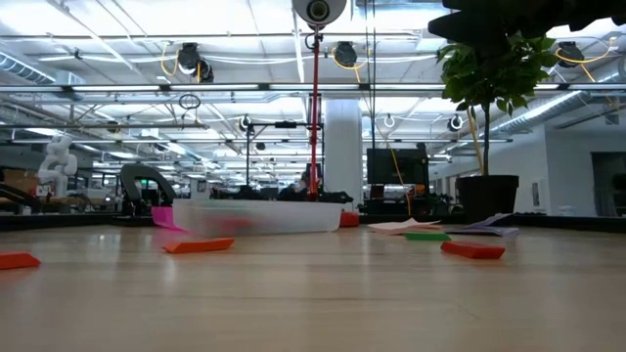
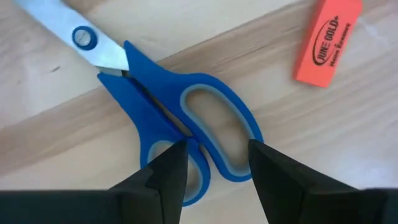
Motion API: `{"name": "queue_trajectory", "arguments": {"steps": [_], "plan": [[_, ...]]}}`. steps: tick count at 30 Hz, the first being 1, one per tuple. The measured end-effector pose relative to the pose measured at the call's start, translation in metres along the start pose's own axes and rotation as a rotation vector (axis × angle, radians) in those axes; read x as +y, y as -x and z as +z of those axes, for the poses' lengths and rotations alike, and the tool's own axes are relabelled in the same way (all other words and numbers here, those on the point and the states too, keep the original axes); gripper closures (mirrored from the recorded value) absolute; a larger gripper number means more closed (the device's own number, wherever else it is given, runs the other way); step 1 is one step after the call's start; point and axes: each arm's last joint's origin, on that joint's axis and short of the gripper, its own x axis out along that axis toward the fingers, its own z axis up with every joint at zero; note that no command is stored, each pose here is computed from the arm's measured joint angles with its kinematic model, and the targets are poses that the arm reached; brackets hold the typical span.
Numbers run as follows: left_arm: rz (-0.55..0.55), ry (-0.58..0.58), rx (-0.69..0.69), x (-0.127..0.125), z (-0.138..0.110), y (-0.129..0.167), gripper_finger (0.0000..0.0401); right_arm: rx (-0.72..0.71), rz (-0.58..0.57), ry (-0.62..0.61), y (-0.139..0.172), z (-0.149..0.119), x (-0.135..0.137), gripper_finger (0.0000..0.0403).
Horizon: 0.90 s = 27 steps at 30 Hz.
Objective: Pack school essentials
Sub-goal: Put the blue scissors into the pink supply box
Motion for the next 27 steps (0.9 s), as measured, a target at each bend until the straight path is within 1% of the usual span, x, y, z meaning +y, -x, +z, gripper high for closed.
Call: {"name": "queue_trajectory", "arguments": {"steps": [4, 6, 9, 13, 20, 27], "plan": [[0.0, 0.062, 0.001, 0.0002, -0.0006, 0.0002, 0.0231, 0.0, 0.0, 0.0, 0.0, 0.0, 0.0, 0.0225], [-0.002, 0.072, 0.002, 0.0007, -0.0018, 0.0003, 0.0231, 0.0, 0.0, 0.0, 0.0, 0.0, 0.0, 0.0225], [0.007, 0.07, 0.011, 0.001, -0.0019, 0.0003, 0.0231, 0.0, 0.0, 0.0, 0.0, 0.0, 0.0, 0.0225], [0.067, 0.035, 0.061, 0.003, 0.0014, 0.0014, 0.0231, 0.003, 0.0, 0.002, 0.0, -0.0003, 0.0, 0.0225], [0.059, 0.045, 0.091, -0.0009, 0.001, 0.0052, 0.0231, 0.005, 0.0, 0.007, 0.0, -0.0005, -0.0001, 0.0225], [0.103, 0.022, 0.095, 0.0031, 0.0014, 0.0055, 0.0231, 0.012, -0.001, 0.01, 0.0, -0.0012, -0.0001, 0.0225]]}}
